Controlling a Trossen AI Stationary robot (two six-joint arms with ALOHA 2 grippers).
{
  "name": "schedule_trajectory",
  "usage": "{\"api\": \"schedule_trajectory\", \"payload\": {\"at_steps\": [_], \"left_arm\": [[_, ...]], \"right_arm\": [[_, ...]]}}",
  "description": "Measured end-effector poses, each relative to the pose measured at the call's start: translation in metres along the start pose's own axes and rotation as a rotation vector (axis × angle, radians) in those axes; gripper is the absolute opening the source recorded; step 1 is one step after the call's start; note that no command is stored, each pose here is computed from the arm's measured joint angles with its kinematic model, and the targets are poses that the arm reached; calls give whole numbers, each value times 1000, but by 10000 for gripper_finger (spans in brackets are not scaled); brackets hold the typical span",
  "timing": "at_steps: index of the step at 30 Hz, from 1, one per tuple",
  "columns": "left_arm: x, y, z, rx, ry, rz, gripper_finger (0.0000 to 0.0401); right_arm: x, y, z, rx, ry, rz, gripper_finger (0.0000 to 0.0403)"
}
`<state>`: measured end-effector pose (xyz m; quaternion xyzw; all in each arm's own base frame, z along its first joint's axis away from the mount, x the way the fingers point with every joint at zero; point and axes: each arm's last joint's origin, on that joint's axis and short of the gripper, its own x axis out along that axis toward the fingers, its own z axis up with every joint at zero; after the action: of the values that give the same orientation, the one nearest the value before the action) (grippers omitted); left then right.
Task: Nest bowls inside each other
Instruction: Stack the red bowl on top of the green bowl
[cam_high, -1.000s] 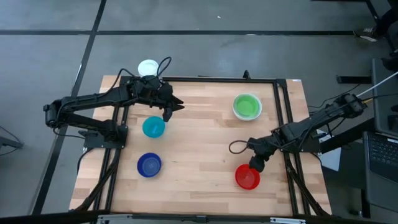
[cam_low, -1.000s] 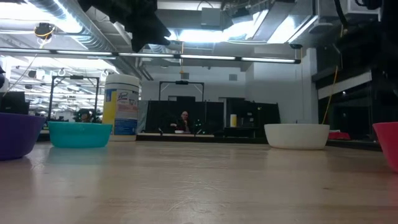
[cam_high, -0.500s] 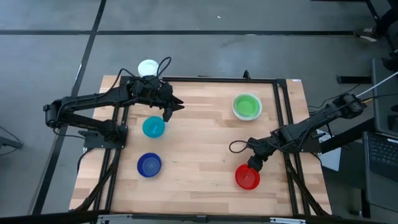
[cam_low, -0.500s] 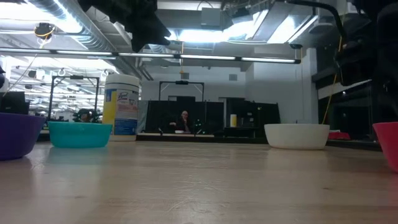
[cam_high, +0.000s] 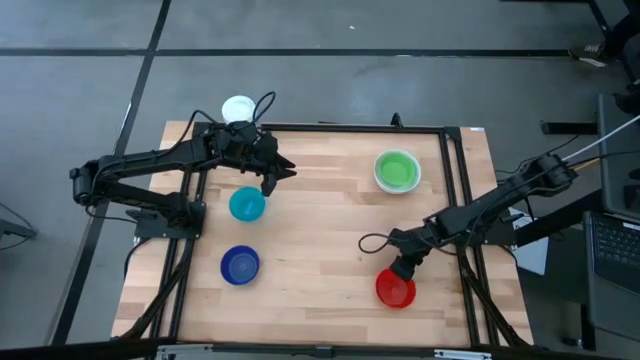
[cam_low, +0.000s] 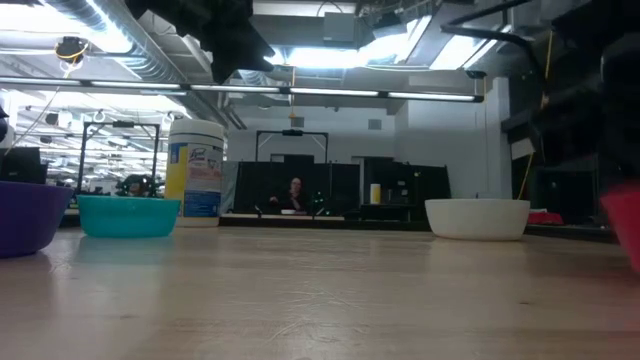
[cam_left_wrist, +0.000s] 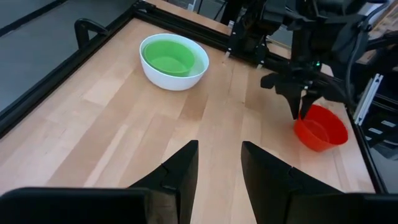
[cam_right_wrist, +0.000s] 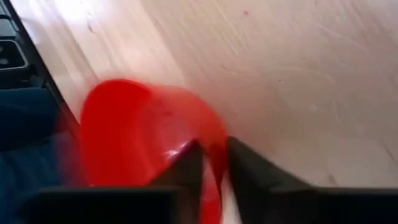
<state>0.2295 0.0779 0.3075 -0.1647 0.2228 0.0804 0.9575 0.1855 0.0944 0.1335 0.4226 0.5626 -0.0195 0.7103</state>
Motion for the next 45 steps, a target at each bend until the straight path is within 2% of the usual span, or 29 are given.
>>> {"api": "schedule_trajectory", "payload": {"at_steps": [2, 6, 11, 16, 25, 29, 34, 45], "left_arm": [[0, 0, 0, 0, 1, -4, 118], [0, 0, 0, -1, 1, -4, 118], [0, 0, 0, -2, 3, -16, 118], [0, -1, 0, -1, -2, -23, 118], [0, -2, 3, 0, -27, -35, 118], [0, -2, 3, 0, -28, -35, 118], [0, -2, 3, -1, -27, -35, 118], [0, -2, 3, -1, -27, -38, 118]], "right_arm": [[1, 0, 1, -10, -27, -3, 16], [-5, 5, 8, 6, -142, 30, 7], [-40, 16, 30, 59, -398, 74, 4], [-83, 3, 53, 159, -650, -34, 3], [-140, -39, 88, 205, -882, -216, 1], [-163, -56, 98, 242, -919, -305, 1], [-186, -78, 97, 308, -849, -452, 1], [-200, -107, 91, 374, -736, -484, 1]]}}
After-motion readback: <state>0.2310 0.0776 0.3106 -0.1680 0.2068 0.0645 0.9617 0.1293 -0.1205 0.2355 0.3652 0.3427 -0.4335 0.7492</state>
